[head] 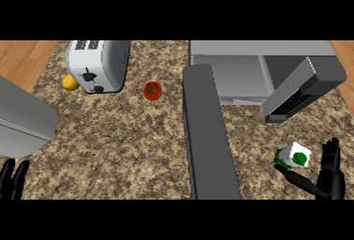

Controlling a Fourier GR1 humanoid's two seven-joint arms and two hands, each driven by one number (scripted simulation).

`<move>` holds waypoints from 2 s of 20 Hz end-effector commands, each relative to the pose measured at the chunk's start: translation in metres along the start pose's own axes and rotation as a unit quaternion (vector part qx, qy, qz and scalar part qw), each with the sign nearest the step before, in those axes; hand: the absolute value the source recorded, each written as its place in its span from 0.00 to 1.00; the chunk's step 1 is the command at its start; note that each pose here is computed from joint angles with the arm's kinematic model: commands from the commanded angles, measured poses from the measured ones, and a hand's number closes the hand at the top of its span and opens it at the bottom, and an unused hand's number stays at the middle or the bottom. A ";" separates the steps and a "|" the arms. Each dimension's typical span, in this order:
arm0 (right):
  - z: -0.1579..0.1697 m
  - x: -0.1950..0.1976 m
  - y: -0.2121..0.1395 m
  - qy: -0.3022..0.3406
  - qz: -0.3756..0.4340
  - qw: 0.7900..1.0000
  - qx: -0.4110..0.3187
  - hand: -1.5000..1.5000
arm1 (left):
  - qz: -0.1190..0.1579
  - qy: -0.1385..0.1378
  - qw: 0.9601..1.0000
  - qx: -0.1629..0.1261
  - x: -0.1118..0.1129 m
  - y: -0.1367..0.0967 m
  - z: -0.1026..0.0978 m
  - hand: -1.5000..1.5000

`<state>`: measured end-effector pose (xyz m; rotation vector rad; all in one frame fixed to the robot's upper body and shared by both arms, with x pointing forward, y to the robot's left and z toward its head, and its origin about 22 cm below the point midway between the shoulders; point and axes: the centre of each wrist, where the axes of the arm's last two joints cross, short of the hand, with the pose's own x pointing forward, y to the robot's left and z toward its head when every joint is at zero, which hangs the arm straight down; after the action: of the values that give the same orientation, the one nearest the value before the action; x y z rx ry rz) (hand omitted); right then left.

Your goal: Pick up the milk, place it into the microwave and close the microwave

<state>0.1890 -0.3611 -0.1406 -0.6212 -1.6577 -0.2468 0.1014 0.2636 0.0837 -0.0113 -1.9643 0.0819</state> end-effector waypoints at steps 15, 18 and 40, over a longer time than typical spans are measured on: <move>-0.022 0.004 0.015 -0.098 -0.083 0.987 0.092 1.00 | 0.008 0.009 1.000 0.012 -0.016 0.003 -0.002 0.00; -0.025 0.009 0.040 -0.098 -0.085 0.990 0.049 1.00 | 0.011 0.001 1.000 0.006 -0.007 -0.003 0.008 0.00; -0.043 0.094 0.086 -0.159 -0.208 0.920 0.292 1.00 | 0.026 0.015 1.000 0.006 -0.002 0.012 0.010 0.00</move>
<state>0.2660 -0.3088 -0.0748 0.1253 -2.0076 0.0215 0.0908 0.2763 0.0764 -0.0498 -1.9360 0.1149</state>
